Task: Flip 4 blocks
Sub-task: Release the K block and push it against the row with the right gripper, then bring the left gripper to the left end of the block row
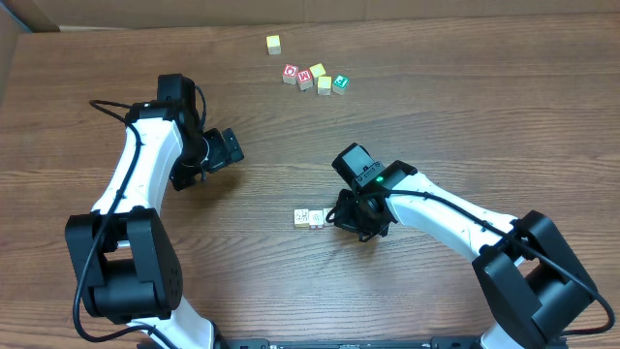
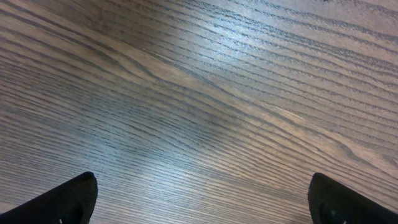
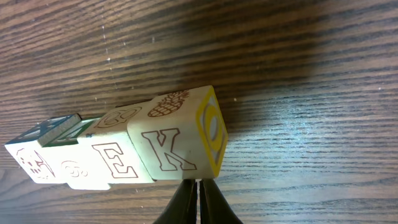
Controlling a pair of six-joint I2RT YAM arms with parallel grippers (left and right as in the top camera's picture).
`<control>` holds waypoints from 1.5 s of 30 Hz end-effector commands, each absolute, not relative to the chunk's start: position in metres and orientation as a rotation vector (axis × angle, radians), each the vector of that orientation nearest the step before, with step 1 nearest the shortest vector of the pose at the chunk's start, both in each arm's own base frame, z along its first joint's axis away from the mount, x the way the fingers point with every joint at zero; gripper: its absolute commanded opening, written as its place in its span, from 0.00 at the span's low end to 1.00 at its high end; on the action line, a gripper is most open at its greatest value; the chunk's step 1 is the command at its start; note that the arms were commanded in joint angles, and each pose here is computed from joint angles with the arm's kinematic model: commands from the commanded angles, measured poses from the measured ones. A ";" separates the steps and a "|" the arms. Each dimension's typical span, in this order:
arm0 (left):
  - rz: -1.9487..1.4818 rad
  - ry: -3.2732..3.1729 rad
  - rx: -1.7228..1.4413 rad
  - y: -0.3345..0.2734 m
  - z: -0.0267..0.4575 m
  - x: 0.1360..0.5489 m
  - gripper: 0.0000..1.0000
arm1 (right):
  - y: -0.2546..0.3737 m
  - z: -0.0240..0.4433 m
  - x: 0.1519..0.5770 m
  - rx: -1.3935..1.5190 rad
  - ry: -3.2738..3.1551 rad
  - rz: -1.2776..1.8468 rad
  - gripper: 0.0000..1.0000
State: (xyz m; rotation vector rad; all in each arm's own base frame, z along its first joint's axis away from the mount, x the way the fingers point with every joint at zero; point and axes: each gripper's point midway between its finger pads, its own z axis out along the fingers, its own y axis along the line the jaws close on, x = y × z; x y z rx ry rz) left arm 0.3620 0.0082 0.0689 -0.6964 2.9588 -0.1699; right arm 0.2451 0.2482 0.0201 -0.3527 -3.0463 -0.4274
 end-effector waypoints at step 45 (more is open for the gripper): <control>-0.338 3.275 -0.343 -0.058 0.079 0.293 0.04 | 0.198 0.079 0.279 -0.083 -3.108 -0.325 0.04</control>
